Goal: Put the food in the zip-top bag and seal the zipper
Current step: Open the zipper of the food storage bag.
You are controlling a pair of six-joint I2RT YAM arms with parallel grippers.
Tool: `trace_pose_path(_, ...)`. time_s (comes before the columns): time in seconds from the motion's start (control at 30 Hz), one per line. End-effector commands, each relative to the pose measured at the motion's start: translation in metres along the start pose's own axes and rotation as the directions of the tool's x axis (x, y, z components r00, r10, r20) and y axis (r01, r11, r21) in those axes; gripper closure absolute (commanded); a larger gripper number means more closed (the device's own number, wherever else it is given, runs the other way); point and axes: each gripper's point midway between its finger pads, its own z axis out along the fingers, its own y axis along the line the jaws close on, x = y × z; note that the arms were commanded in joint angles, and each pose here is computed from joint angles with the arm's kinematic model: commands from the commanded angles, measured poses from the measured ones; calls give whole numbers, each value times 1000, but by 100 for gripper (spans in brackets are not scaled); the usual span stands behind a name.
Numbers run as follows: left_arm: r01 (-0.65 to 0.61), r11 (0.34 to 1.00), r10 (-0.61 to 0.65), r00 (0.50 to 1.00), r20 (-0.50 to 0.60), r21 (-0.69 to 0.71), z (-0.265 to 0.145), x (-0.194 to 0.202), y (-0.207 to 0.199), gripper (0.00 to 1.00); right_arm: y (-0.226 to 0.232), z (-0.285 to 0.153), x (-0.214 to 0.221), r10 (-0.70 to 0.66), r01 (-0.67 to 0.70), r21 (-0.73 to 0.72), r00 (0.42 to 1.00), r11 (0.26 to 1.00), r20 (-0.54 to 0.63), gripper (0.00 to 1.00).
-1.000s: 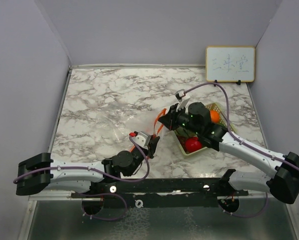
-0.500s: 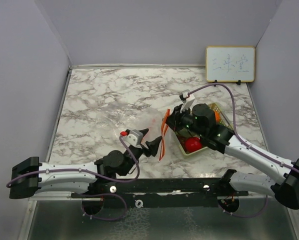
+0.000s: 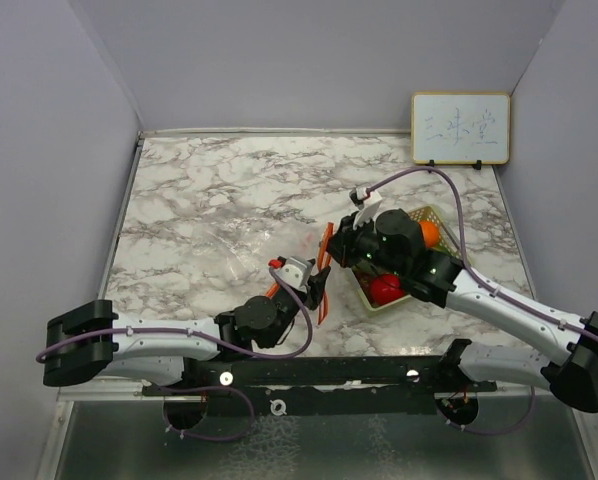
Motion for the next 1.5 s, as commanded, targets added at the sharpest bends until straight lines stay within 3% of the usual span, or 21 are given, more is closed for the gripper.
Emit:
trace_pose_path(0.0,-2,994,2,1000,1,-108,-3,2,20,63,-3,-12,-16,-3,1,43,999,999,46,98)
trace_pose_path(0.23,48,992,-43,998,47,-117,-18,-7,36,59,-7,-17,-17,-9,6,61,999,998,47,98)
trace_pose_path(0.57,-16,979,19,1000,11,-202,-17,9,55,58,3,-26,-20,-16,15,16,999,1000,40,98)
trace_pose_path(0.67,-85,963,79,996,-33,-254,-18,12,67,75,-3,-35,-23,-29,28,53,999,998,30,98)
trace_pose_path(0.77,-132,941,120,991,-58,-311,-24,-2,80,100,-12,-47,-24,-37,33,102,999,994,39,98)
trace_pose_path(0.9,-143,934,140,990,-33,-327,-32,-40,88,100,-25,-57,-21,-43,38,170,999,985,24,98)
trace_pose_path(1.0,-120,934,133,991,14,-336,-38,-70,93,100,-53,-60,-12,-31,33,321,999,946,-11,98)
trace_pose_path(1.13,-93,934,118,992,52,-346,-45,-100,98,100,-96,-71,0,-21,27,543,1000,839,-17,98)
trace_pose_path(1.37,-116,924,136,990,30,-365,-50,-99,105,100,-107,-73,-10,-38,14,606,999,795,26,96)
trace_pose_path(1.47,-112,914,126,992,12,-389,-55,-98,111,100,-117,-76,-11,-60,46,670,998,741,-2,92)
